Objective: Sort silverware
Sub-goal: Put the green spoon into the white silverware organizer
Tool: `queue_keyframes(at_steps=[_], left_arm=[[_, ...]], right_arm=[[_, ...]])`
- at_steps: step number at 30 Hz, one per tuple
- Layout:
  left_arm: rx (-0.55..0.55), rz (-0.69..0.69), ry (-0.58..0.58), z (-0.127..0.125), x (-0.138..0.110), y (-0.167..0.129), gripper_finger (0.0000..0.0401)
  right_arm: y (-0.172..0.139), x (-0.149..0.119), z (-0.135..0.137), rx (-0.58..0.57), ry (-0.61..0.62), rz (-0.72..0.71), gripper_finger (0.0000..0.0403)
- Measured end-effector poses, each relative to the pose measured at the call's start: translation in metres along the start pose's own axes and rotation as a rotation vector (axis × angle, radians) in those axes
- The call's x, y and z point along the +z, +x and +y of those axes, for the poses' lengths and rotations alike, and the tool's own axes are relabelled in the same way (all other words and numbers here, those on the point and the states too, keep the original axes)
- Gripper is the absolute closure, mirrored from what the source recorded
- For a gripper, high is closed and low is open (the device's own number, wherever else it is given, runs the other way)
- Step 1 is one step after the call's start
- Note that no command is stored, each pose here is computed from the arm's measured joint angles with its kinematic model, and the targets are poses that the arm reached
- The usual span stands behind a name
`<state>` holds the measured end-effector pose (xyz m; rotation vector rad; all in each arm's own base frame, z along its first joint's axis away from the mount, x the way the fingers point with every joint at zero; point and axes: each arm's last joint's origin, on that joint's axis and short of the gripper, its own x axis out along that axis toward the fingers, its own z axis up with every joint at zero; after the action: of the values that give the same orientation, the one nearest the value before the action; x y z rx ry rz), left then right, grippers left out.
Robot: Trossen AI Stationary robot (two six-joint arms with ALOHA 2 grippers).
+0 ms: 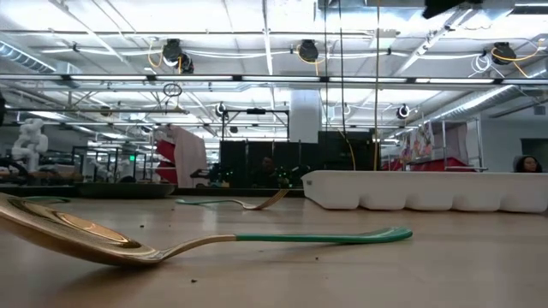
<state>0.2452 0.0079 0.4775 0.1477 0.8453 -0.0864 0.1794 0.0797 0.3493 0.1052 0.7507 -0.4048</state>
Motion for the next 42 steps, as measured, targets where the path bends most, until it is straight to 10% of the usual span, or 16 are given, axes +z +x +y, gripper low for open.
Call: queue_keyframes(at_steps=[16,30,42], left_arm=[[0.044,-0.131,-0.079,-0.086,-0.015,-0.053,0.0315],[0.236,-0.156,-0.05,-0.1,-0.029,-0.067,0.0315],[0.282,-0.148,-0.068,-0.099,-0.031,-0.066,0.0315]], right_arm=[[0.13,0.052,0.065,0.482,-0.265,-0.07,0.0261],[0.235,0.019,0.117,0.814,-0.401,-0.03,0.0261],[0.261,-0.024,0.153,0.882,-0.49,0.041,0.0261]])
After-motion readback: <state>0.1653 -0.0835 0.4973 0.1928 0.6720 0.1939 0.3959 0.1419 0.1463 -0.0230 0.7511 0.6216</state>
